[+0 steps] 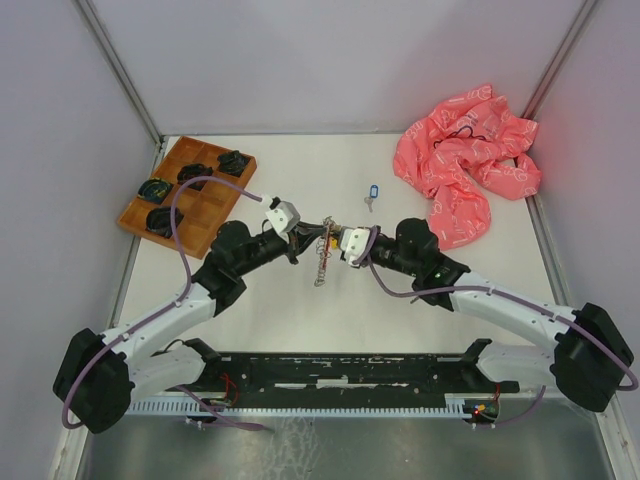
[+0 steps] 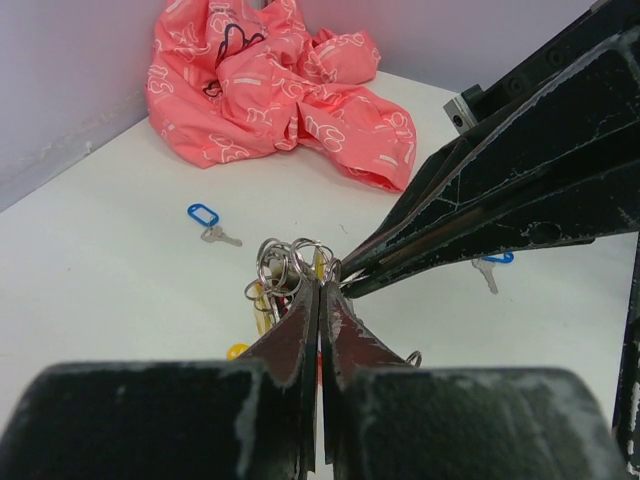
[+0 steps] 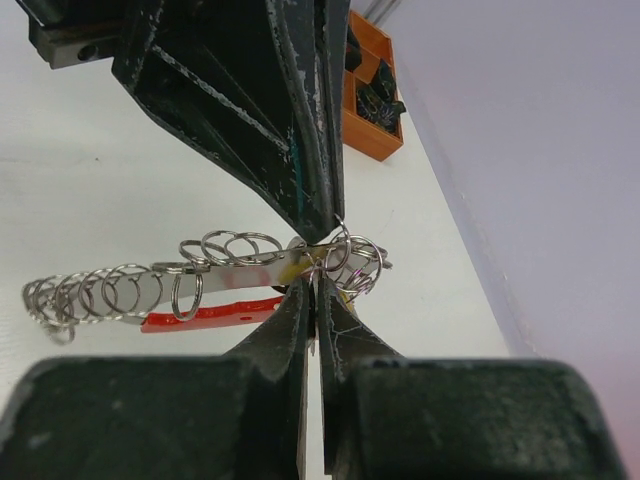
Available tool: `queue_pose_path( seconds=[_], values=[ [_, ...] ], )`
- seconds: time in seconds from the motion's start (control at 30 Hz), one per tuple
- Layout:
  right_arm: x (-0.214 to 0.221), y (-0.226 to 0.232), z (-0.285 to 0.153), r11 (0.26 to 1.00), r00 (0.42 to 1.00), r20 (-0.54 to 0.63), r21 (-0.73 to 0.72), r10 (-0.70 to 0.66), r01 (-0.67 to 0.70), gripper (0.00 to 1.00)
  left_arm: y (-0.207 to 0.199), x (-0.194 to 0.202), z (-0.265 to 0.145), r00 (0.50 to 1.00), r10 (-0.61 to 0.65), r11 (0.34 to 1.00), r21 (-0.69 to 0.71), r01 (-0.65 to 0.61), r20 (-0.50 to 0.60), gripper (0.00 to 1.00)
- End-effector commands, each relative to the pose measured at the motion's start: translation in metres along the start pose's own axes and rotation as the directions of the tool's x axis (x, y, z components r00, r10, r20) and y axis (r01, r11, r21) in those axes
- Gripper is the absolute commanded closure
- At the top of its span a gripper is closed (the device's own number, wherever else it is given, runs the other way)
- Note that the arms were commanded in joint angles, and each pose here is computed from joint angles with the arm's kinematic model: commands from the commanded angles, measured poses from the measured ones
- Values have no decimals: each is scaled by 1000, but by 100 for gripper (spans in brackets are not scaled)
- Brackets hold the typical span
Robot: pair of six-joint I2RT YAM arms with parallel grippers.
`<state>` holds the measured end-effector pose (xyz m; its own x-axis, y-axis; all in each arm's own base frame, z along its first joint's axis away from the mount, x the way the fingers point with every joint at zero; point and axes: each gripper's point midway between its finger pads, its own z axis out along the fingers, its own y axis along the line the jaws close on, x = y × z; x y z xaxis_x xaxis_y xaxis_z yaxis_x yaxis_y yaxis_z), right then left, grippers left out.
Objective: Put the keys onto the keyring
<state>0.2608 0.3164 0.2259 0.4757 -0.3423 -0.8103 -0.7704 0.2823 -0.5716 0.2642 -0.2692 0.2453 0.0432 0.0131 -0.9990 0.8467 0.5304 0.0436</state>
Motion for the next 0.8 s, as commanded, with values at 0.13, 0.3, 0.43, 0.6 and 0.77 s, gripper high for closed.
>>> queue_pose_path(
  seconds=[0.13, 0.3, 0.43, 0.6, 0.77],
  values=[
    [-6, -19, -13, 997, 999, -41, 82, 13, -9, 80, 7, -29, -1, 997, 28, 999, -41, -25, 71, 97],
    [-2, -28, -24, 989, 995, -86, 144, 44, -31, 66, 10, -22, -1, 1000, 20, 999, -50, -19, 21, 97],
    [-12, -16, -23, 990, 993, -34, 91, 114, -111, 60, 11, -20, 0, 1000, 0, 998, -58, 1, 7, 97],
    [-16, -8, -18, 964, 967, 7, 81, 253, -253, 58, 18, -17, 2, 999, -42, 994, -100, 40, -14, 97],
    [-12, -3, -10, 920, 922, -6, 79, 387, -385, 55, 25, -19, 4, 995, -92, 986, -144, 86, -38, 97]
  ],
)
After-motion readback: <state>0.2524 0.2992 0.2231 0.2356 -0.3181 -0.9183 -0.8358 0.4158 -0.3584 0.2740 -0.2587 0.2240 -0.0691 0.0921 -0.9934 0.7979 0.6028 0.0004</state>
